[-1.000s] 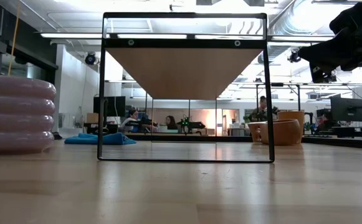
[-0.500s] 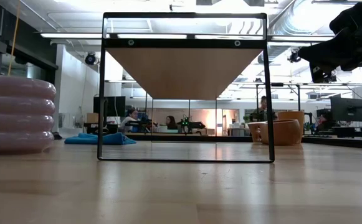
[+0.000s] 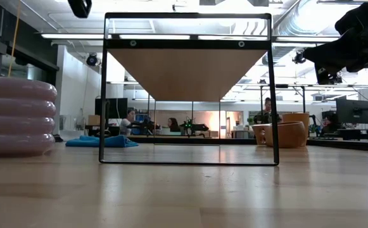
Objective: Stack small to large cups/mugs on shelf
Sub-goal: Put the blue cup on the shelf
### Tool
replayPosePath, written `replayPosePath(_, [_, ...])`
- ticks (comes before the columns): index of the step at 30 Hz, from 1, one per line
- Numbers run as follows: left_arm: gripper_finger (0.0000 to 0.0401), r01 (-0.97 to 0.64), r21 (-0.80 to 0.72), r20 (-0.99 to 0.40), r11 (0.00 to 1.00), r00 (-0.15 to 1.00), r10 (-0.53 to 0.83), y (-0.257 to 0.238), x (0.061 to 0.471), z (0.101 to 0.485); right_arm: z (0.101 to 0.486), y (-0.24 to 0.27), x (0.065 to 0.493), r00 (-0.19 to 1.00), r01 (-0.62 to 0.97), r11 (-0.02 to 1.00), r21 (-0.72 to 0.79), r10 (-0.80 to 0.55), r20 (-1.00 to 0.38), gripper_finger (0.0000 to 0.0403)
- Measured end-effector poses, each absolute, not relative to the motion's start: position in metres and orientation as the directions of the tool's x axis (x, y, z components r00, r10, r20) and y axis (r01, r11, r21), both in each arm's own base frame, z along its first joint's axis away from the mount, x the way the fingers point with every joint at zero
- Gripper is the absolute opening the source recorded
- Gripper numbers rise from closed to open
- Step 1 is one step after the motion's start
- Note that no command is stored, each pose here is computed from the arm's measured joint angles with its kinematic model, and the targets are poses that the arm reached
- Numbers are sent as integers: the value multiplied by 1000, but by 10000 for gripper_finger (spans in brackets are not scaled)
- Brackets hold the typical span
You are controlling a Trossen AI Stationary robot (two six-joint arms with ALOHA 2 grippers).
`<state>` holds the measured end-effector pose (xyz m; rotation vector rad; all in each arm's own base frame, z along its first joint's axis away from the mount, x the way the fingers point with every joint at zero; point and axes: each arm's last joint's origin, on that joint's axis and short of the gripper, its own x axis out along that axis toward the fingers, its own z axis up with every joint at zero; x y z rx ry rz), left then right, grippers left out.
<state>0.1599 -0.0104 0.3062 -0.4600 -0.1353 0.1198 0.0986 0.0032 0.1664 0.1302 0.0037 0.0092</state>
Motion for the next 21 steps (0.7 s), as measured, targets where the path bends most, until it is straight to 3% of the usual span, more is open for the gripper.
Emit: replayPosePath(21, [0,-7,-464,143,886,986,83,-12,161,299,166,3,99,1000,-9,991,130,10,-3,0])
